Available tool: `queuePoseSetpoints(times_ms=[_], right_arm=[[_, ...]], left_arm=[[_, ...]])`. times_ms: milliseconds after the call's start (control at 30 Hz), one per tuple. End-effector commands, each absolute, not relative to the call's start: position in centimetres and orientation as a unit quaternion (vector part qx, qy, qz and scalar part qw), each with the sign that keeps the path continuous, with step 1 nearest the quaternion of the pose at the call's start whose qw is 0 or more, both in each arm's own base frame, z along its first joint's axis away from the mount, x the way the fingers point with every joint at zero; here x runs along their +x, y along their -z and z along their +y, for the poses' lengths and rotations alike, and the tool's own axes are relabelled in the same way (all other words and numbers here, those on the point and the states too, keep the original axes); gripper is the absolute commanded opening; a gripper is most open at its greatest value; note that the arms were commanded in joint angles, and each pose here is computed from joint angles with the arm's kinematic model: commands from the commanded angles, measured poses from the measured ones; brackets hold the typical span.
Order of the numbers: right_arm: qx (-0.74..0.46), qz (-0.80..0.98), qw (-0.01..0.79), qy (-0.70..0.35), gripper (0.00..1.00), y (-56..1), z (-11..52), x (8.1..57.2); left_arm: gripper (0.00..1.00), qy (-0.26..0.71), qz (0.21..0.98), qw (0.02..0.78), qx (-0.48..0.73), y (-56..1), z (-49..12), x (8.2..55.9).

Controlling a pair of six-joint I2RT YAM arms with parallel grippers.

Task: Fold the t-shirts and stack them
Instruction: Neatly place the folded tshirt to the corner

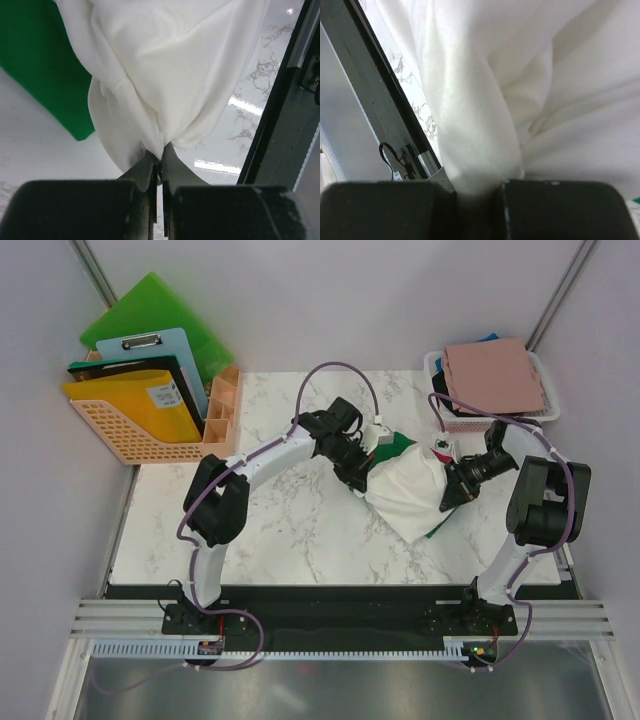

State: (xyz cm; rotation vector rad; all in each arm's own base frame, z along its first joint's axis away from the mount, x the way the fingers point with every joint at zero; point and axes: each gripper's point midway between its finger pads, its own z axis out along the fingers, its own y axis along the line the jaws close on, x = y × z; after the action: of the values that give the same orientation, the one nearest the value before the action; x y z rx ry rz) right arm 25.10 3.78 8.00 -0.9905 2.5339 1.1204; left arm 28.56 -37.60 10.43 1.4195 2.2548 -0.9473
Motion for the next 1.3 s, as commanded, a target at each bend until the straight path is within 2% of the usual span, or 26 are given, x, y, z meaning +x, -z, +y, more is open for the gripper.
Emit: queuePoseSetpoints(times_ms=[0, 267, 433, 767, 1033, 1267], right_arm=[[-0.326, 0.843, 0.097, -0.417, 0.0, -10.5, 5.4, 24.9], [-0.345, 0.843, 0.125, -0.393, 0.0, -12.5, 5.7, 26.4], [-0.341, 0.843, 0.109, -0.401, 0.0, -11.4, 5.7, 26.6], [-0.34, 0.849, 0.098, -0.392, 0.0, -10.6, 5.0, 28.1], [-0.338, 0.853, 0.11, -0.382, 0.0, -11.4, 4.9, 29.5], [-0.335, 0.858, 0.106, -0.374, 0.0, -11.4, 4.8, 30.5]], left_arm=[[0.02, 0.321, 0.782, 0.203, 0.494, -12.2, -37.1, 32.3], [0.02, 0.317, 0.783, 0.228, 0.484, -13.9, -36.2, 34.3], [0.02, 0.321, 0.784, 0.226, 0.481, -14.0, -36.3, 34.6], [0.02, 0.359, 0.773, 0.186, 0.49, -13.7, -37.3, 29.5], [0.02, 0.355, 0.751, 0.134, 0.54, -10.4, -40.1, 23.4], [0.02, 0.353, 0.74, 0.118, 0.561, -8.9, -42.4, 22.0]])
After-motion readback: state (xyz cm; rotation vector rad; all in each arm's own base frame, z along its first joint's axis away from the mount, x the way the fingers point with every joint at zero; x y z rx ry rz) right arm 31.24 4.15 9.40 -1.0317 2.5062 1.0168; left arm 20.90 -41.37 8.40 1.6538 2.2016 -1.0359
